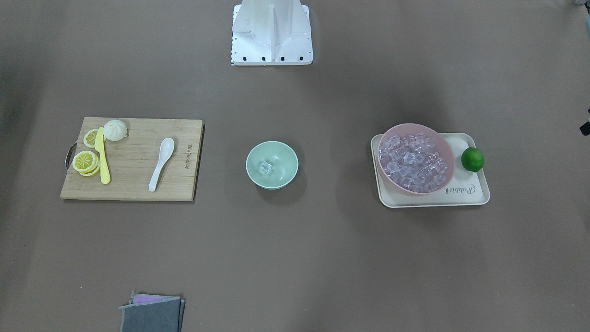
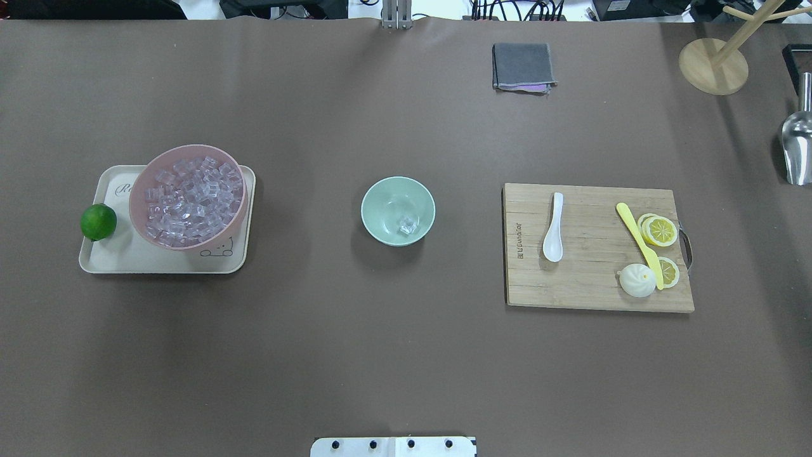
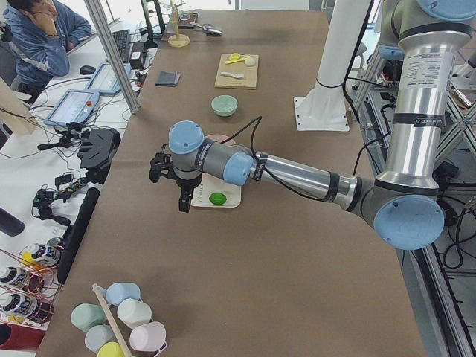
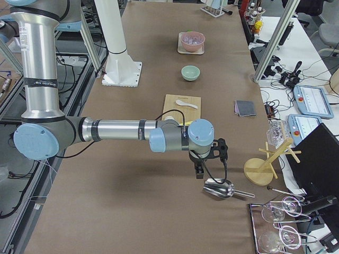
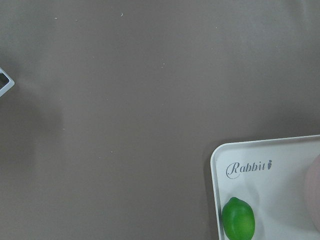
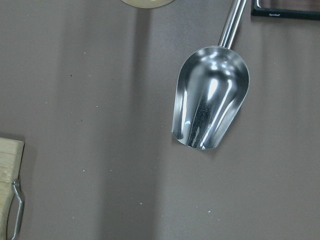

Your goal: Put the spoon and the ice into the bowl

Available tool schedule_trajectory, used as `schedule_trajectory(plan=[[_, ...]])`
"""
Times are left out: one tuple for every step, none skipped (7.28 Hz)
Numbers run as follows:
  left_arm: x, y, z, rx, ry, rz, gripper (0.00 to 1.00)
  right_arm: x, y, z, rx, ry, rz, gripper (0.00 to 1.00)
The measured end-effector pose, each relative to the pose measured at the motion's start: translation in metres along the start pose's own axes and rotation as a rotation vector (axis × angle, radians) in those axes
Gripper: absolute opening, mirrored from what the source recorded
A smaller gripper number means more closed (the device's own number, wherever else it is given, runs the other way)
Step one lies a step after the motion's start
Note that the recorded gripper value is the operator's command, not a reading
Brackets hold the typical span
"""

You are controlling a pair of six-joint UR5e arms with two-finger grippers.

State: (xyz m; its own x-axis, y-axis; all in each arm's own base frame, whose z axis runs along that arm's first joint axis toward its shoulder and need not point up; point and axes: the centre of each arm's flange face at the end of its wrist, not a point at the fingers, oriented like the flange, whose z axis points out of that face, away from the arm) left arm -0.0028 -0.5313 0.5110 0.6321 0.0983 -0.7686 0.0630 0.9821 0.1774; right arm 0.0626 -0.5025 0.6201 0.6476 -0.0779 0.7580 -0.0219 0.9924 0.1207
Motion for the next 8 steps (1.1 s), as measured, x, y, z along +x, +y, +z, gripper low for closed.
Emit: schedule_trajectory(plan=[[0.009,-0.003,-0.001,0.010,0.004,0.016,0.91,-0.007,-0.003,0.003,-0.002,-0.007,0.003,1.00],[0.025,-0.008,0.002,0.017,0.009,0.031,0.90,-0.013,-0.006,0.005,0.003,-0.011,0.002,1.00],[0.056,-0.015,0.009,0.019,0.006,0.025,0.90,-0.020,-0.009,0.007,0.017,-0.015,0.012,1.00],[0.092,-0.019,0.021,0.020,-0.007,0.019,0.90,-0.030,-0.012,0.010,0.036,-0.021,0.029,1.00],[0.130,-0.020,0.034,0.021,-0.018,0.016,0.90,-0.041,-0.015,0.014,0.054,-0.030,0.051,1.00],[0.166,-0.023,0.045,0.017,-0.010,0.002,0.90,-0.053,-0.017,0.018,0.063,-0.041,0.069,1.00],[0.203,-0.023,0.057,0.013,-0.004,-0.012,0.90,-0.068,-0.018,0.022,0.064,-0.051,0.089,1.00],[0.235,-0.018,0.070,0.012,-0.010,-0.013,0.90,-0.086,-0.020,0.026,0.061,-0.059,0.112,1.00]])
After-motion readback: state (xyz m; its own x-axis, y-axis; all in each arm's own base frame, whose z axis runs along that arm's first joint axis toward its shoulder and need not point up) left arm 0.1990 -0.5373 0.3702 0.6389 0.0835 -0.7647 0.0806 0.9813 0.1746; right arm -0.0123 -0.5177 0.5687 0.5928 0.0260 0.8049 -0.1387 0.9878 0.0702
